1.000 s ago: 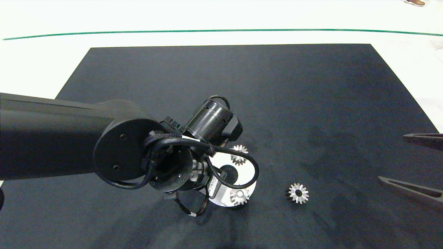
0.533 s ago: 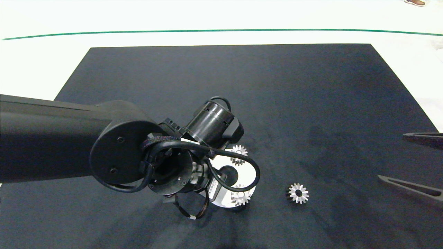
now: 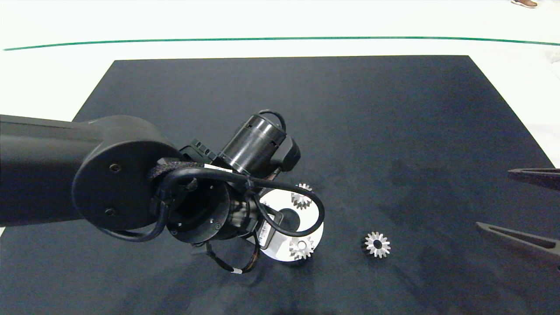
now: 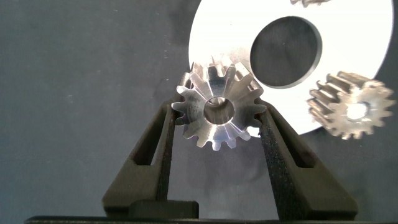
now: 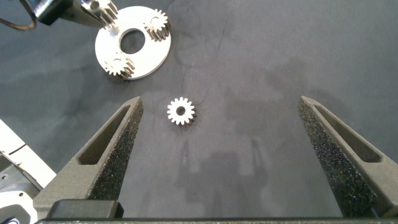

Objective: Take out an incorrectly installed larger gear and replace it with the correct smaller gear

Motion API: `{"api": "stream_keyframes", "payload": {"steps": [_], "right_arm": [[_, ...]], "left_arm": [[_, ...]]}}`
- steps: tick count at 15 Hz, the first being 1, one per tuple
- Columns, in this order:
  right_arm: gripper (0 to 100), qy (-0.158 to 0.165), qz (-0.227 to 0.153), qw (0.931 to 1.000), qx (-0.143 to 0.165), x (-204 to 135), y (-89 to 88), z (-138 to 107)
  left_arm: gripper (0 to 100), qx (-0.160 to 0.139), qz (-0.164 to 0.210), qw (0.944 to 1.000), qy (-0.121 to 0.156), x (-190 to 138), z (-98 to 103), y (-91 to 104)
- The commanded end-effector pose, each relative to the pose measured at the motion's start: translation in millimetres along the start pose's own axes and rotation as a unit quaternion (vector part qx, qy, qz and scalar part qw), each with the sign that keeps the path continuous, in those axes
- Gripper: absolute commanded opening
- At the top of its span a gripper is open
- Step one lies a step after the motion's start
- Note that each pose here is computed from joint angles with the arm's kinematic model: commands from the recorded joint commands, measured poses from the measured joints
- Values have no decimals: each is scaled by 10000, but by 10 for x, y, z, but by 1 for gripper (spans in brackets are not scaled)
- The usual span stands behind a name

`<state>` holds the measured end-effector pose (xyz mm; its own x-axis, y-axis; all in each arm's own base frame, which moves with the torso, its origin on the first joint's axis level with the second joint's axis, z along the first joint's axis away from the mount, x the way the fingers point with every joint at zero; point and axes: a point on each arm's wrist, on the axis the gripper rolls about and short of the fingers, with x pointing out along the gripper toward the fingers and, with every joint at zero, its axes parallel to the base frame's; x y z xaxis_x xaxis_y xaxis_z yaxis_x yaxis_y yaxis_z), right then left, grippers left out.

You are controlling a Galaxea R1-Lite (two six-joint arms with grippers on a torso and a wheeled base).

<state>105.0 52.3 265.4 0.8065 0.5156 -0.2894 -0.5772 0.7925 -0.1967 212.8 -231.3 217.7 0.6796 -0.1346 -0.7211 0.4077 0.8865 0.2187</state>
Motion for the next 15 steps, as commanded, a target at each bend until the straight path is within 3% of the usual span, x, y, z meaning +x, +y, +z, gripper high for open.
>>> {"api": "stream_keyframes", "payload": {"steps": [1,7,10,11,15], "right_arm": [[100,6,8,10000,-10,4,0,-1],[100,14,10,10000,-17,11,-1,2],[100,27,21,10000,-25,26,-3,8],[100,33,30,10000,-26,33,-2,11],[100,-135,-20,9999,-46,27,-10,39]], "left_arm": [[28,-94,-19,9998,-189,-183,-7,90],[28,-313,-17,9985,-458,-536,-167,340],[28,-526,97,9967,-605,-725,-306,545],[28,-728,259,9949,-641,-791,-385,702],[28,-778,885,9927,-243,-848,-576,1087]]}}
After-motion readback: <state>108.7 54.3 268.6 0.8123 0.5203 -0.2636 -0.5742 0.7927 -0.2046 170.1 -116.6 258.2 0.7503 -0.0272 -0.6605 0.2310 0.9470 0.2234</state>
